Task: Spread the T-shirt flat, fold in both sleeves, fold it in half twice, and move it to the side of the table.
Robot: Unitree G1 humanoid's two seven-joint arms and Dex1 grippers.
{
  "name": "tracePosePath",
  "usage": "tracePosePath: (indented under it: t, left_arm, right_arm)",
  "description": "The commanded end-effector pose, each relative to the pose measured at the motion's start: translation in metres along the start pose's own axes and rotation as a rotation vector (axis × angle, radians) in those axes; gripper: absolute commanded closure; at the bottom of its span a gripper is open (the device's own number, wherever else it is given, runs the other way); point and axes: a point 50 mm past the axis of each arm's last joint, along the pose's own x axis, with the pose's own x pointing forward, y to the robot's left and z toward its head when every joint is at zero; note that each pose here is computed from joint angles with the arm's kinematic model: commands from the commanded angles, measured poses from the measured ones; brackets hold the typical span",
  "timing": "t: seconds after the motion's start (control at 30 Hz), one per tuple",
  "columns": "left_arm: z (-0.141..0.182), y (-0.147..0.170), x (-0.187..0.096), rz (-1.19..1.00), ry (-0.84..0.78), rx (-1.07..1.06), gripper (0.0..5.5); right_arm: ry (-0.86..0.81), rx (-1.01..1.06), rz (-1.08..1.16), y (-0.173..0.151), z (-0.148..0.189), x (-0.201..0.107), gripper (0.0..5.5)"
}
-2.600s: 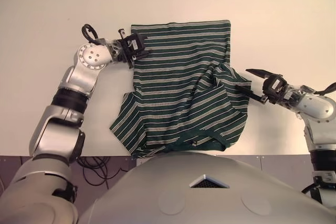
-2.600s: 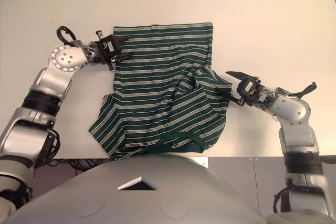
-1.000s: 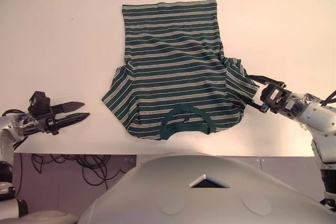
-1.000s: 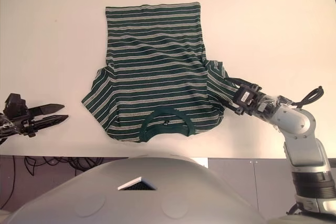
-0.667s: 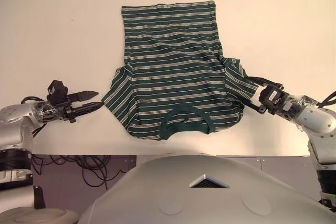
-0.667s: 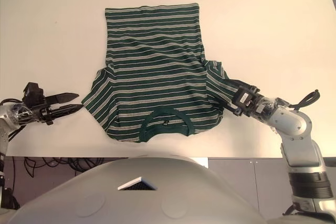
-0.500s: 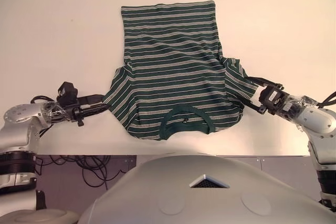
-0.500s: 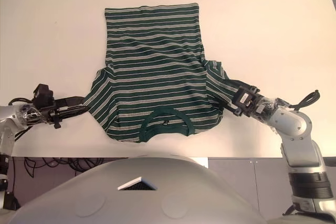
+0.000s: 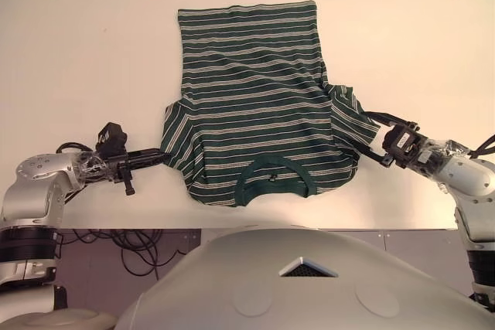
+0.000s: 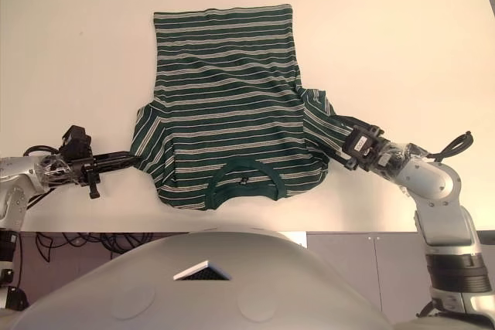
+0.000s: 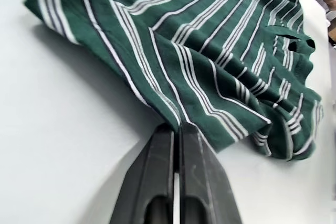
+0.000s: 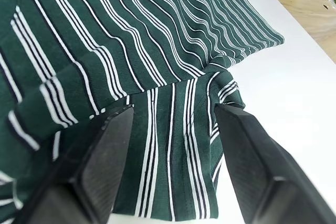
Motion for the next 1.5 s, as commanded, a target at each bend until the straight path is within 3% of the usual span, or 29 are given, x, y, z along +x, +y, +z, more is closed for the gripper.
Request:
tracePosePath:
  t: [0.03,0.3,0.5,0.7,0.93,1.1,1.23,1.4,1.5]
  left_arm:
    - [0.033,-0.009,0.000,-0.098,-0.151,-0.025,5.47]
    - [0.042,-0.019,0.027,-0.242,-0.227,-0.025,5.47]
    - [0.031,-0.015,0.075,-0.284,-0.178,0.046,5.47]
    - [0.035,-0.014,0.100,-0.270,-0.159,0.087,5.47]
    - [0.044,-0.009,0.111,-0.221,-0.252,0.038,4.20]
    - [0.039,-0.013,0.116,-0.212,-0.268,0.027,3.45]
    - [0.043,-0.014,0.117,-0.197,-0.311,0.056,3.01]
    - [0.048,-0.019,0.113,-0.196,-0.343,0.103,3.01]
    - [0.048,-0.022,0.112,-0.206,-0.343,0.132,2.95]
  right_arm:
    - [-0.008,-0.013,-0.005,-0.002,0.000,0.000,2.69]
    - [-0.018,0.003,-0.017,-0.002,-0.001,-0.004,2.69]
    - [-0.012,0.052,-0.085,-0.004,-0.007,-0.014,2.69]
    - [-0.009,0.192,-0.165,-0.005,-0.013,-0.025,2.69]
    - [-0.048,0.718,-0.182,-0.001,-0.027,-0.024,2.69]
    - [-0.011,0.937,-0.159,-0.007,-0.040,-0.016,2.69]
    - [0.043,0.998,-0.165,-0.011,-0.053,-0.013,2.69]
    - [0.063,0.986,-0.110,-0.006,-0.055,-0.009,2.69]
    - [0.057,0.981,-0.095,-0.005,-0.052,-0.009,3.22]
